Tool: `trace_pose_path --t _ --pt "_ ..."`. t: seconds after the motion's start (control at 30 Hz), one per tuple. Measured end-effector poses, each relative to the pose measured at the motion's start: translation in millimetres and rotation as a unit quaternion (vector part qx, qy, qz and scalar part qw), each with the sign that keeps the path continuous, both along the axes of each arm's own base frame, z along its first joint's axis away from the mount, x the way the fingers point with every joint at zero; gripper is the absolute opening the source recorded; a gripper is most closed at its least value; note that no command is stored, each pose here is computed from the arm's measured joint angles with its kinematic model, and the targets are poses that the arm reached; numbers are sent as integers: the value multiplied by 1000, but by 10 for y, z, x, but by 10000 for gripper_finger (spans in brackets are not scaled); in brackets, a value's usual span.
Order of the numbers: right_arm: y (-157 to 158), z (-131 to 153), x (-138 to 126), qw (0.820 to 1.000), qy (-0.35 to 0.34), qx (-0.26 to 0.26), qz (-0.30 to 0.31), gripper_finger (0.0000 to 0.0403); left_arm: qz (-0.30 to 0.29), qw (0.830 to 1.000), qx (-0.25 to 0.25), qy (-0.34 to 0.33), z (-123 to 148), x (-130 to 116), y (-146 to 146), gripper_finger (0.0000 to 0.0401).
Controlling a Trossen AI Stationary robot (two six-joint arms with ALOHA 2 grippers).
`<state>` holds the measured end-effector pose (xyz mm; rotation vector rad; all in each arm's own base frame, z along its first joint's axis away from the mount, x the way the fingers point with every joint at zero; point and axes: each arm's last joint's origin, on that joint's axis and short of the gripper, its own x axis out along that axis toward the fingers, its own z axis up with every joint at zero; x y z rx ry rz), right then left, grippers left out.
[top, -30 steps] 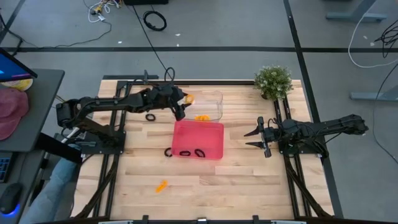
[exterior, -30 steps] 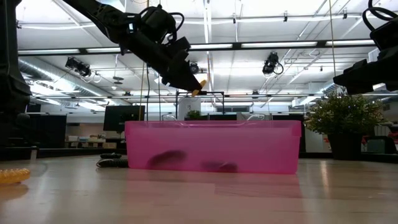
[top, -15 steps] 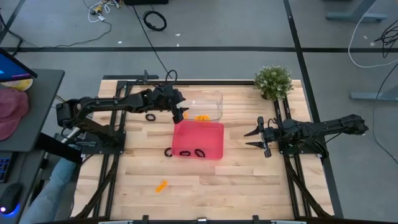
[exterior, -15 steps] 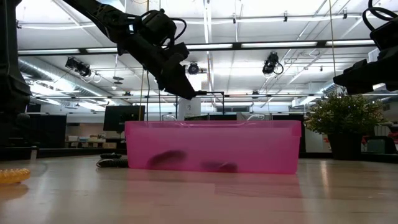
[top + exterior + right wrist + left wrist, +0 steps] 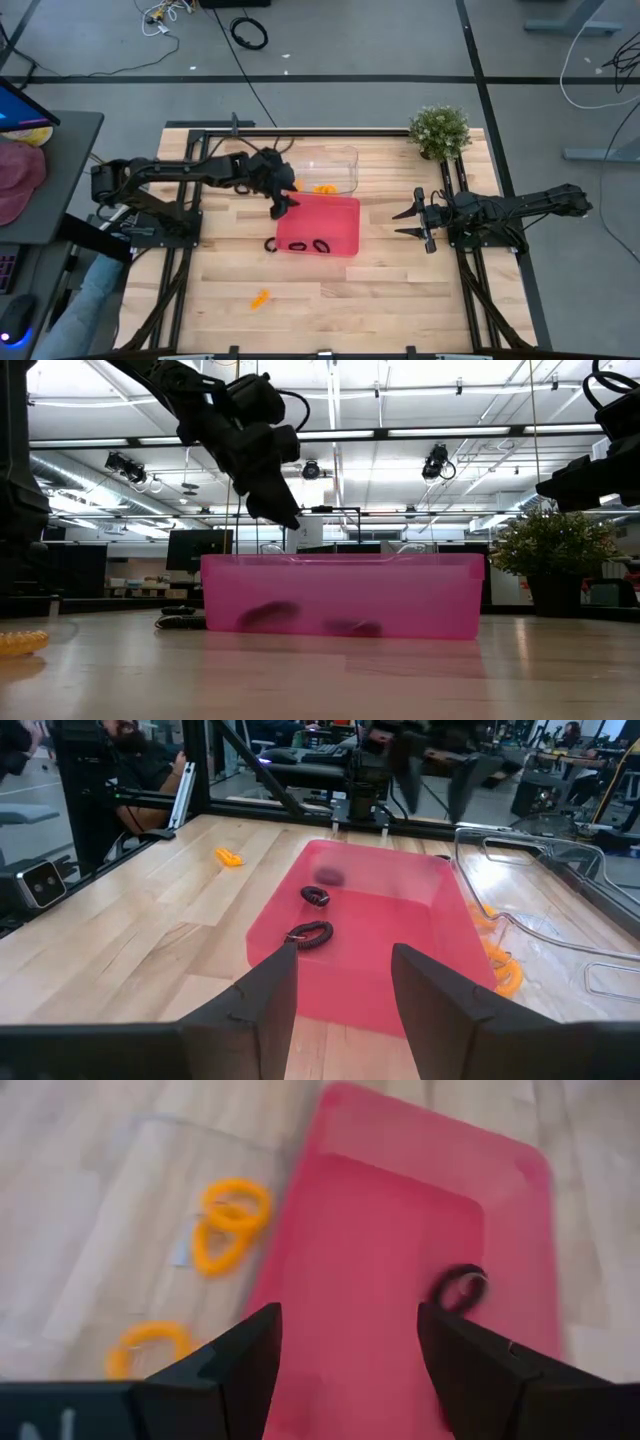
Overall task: Sort spring keychains
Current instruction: Put the orange spring keychain into the transparent bin
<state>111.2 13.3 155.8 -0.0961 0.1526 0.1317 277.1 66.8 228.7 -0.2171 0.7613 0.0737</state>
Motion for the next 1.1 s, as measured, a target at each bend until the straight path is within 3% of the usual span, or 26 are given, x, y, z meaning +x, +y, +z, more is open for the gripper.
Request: trace_pose_path --t 0.43,0.83,1.1 --pt "0 0 0 1000 0 0 0 166 -92 995 -39 27 -28 49 -729 236" --pt "0 0 0 1000 0 0 0 166 -171 980 -60 78 -76 -110 -1429 236" --pt "0 0 0 1000 0 0 0 166 -146 978 -33 142 -149 -421 -1935 236"
